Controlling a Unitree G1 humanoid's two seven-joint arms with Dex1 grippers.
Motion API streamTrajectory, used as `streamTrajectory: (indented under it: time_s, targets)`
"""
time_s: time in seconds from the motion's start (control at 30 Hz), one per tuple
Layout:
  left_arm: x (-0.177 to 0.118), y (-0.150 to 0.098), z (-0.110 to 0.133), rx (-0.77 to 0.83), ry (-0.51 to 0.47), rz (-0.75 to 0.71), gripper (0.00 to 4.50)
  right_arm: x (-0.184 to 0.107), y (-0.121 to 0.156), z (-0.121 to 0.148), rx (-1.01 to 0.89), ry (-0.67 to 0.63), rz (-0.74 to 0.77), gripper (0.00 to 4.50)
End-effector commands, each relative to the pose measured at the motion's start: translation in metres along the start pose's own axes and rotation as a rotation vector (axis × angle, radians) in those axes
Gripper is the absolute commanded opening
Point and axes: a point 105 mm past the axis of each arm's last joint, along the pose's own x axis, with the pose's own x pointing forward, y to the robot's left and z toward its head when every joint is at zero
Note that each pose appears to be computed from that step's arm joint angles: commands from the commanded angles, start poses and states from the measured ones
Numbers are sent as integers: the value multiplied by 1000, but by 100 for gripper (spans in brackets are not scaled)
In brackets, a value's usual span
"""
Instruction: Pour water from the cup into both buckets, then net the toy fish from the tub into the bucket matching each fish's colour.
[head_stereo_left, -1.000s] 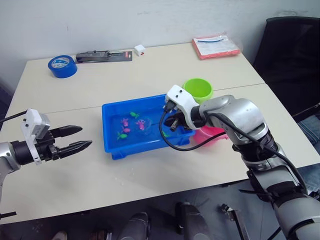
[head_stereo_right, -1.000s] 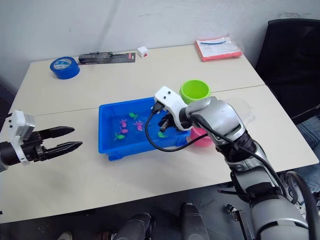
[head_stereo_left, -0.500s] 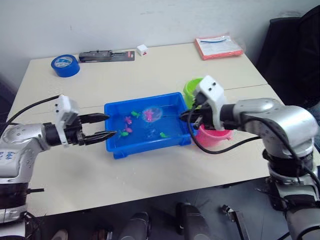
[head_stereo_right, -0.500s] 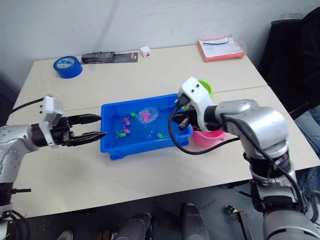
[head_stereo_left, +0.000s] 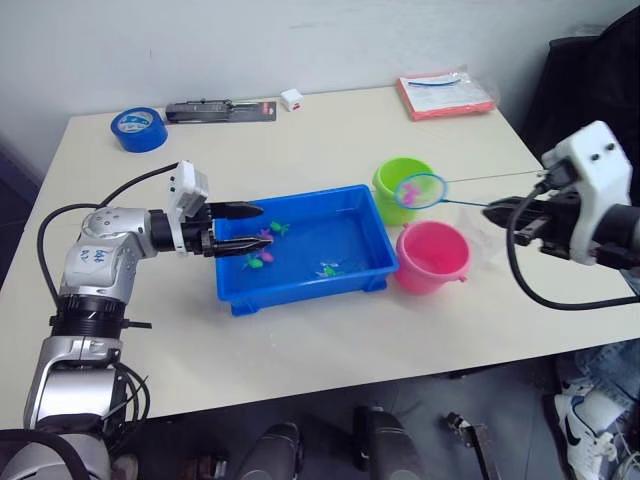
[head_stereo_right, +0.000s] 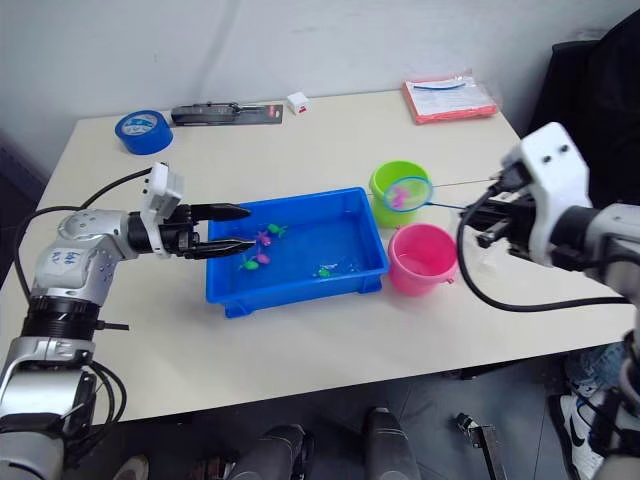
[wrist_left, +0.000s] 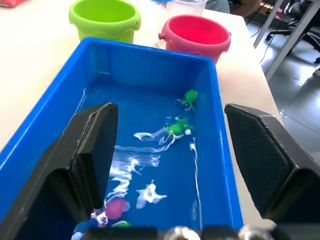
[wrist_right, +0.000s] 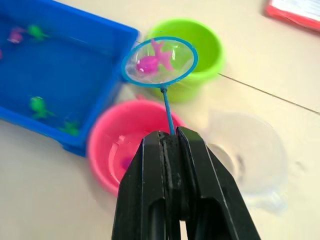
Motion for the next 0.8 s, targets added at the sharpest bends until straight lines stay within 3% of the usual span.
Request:
streamTrajectory:
  time_s: [0.03,0.2,0.5,0.8]
  targets:
    - [5,4,7,41,-7,-30,371,-16,0,1,-160,-7,-92,79]
    - [11,8,6,48,-8,-47,371,-19,11,-7,-362,-29,-138,79]
    - [12,6,1,41,-17,-50,371,-18,5,-27,-757,-14,-236,79]
    - [6,3,-4,27,-19,-27,371,-16,8,-44,-1105,-104,-253,79]
